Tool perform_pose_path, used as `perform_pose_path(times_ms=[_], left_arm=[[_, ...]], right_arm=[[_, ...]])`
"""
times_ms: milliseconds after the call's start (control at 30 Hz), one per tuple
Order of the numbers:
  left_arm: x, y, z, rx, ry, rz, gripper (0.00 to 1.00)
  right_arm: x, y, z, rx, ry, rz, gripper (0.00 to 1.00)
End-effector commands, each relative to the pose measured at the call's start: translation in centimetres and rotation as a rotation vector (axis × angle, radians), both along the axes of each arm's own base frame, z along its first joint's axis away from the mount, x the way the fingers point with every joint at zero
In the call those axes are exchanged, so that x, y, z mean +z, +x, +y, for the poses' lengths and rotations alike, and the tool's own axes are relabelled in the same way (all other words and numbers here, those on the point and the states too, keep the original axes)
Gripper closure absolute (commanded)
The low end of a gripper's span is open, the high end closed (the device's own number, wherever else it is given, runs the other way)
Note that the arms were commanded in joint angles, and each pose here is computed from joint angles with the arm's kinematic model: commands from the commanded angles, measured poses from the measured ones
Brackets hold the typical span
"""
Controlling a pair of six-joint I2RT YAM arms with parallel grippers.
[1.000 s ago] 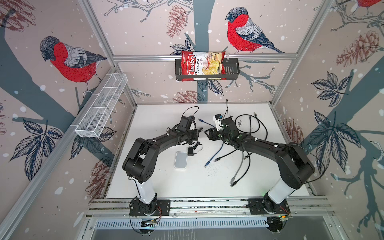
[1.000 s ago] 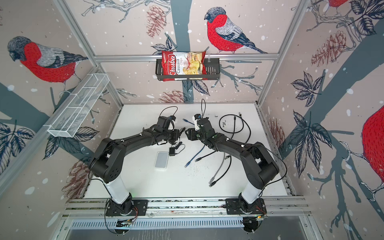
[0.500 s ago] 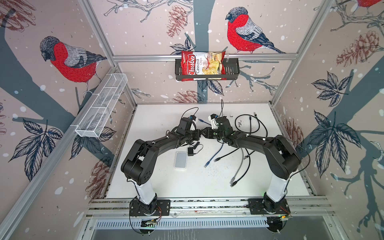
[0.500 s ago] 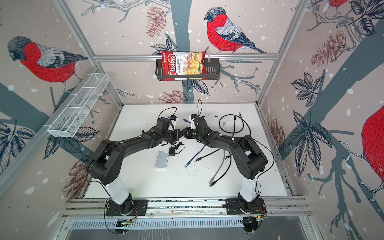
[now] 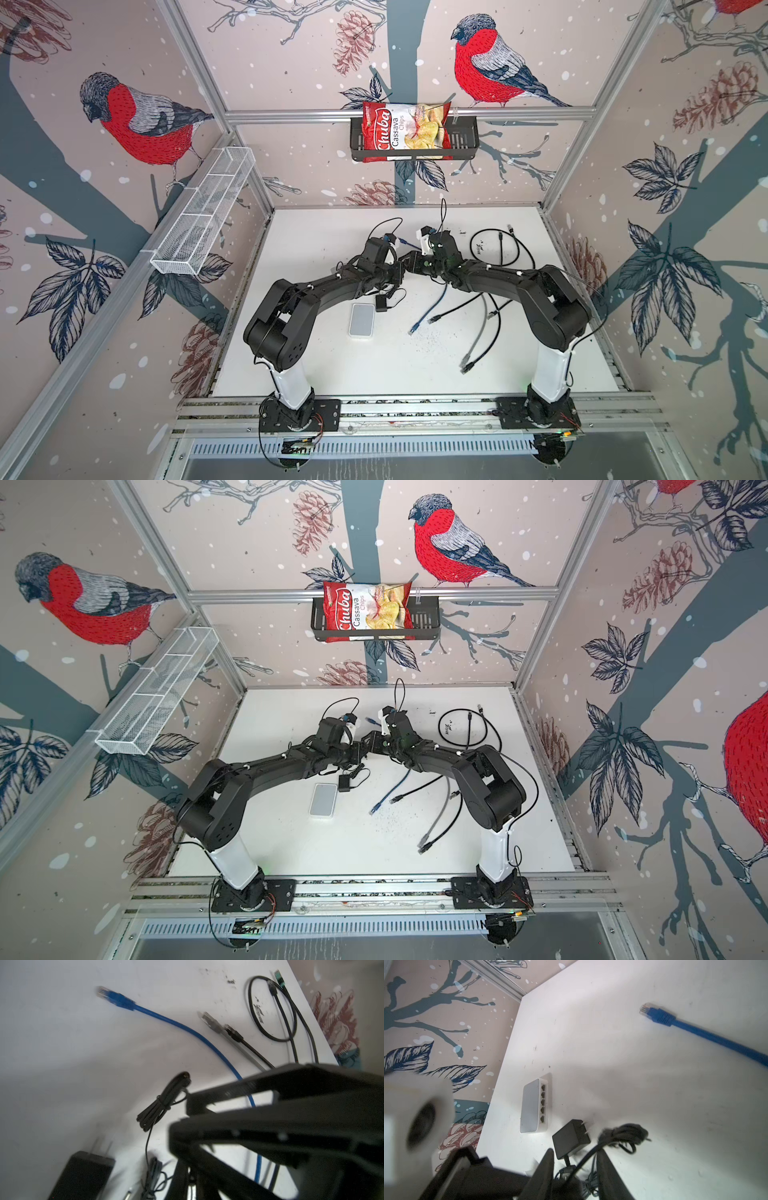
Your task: Insert the plug into the switch port
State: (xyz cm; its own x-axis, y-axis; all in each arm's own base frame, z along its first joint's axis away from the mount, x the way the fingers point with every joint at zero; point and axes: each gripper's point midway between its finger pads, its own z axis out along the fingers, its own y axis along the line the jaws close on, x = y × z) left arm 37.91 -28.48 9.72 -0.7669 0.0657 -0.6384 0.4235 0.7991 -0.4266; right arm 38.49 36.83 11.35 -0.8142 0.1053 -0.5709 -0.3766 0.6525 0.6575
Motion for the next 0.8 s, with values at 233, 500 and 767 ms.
perform_pose_path(times_ms=[233,500,767], left_arm=[[1.2,0.6,-0.9,-0.026,-0.031,-0.058,1.0],[1.2,1.0,-0.7,-0.011,-0.019,-0.066,1.0],[0.4,0.6,-0.4,-0.004,-0.007,-0.052,0.8]], right_arm=[[0.1,-0.5,1.2,0.053,0.043,0.035,0.66],[-1.2,-0.6,1.2,0.061,0.001,0.069,0.81],[-0.5,-0.4,1.4,0.077,0.028,0.071,0.91]])
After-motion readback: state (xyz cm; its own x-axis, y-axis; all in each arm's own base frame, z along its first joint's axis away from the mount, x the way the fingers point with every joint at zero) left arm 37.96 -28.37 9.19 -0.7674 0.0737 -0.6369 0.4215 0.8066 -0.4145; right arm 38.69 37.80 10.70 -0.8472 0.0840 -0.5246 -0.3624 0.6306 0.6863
